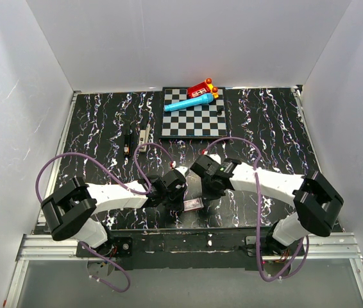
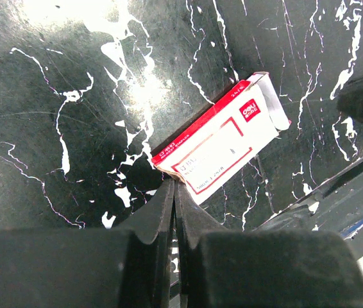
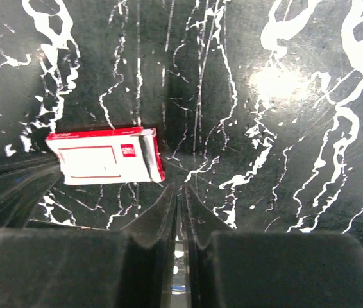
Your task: Unload the staples from the stapler
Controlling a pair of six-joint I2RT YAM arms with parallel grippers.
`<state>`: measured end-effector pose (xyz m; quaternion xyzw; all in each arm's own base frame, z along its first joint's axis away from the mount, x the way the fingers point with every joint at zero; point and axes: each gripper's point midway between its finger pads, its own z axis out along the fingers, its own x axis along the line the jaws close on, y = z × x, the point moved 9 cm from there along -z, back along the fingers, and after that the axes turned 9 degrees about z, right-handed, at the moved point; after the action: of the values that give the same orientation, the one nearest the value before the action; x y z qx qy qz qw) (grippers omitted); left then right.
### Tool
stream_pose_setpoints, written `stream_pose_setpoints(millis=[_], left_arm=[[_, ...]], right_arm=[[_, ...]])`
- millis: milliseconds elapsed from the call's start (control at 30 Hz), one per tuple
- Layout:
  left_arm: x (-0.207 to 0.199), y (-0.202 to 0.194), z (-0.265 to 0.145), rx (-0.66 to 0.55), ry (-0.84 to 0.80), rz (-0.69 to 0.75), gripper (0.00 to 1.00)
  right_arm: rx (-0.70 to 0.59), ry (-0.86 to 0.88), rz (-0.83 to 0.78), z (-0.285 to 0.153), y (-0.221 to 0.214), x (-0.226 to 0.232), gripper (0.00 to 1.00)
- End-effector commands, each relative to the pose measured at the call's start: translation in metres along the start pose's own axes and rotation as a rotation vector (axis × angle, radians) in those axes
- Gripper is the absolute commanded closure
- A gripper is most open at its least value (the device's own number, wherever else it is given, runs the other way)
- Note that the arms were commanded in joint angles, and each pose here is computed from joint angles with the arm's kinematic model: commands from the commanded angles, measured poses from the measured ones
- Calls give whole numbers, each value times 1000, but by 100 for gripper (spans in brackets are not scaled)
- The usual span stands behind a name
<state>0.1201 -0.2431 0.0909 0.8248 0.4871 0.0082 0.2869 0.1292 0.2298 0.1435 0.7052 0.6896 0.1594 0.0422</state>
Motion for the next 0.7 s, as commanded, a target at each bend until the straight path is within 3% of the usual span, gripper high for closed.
stream_pose_setpoints(millis=[0,667], left_arm=[[20,-30,2,144,108,34,100],[18,-26,5,132,101,38,100]], right_arm=[[-12,-20,-8,6,6,-5,96],[116,33,-19,34,7,16,99]])
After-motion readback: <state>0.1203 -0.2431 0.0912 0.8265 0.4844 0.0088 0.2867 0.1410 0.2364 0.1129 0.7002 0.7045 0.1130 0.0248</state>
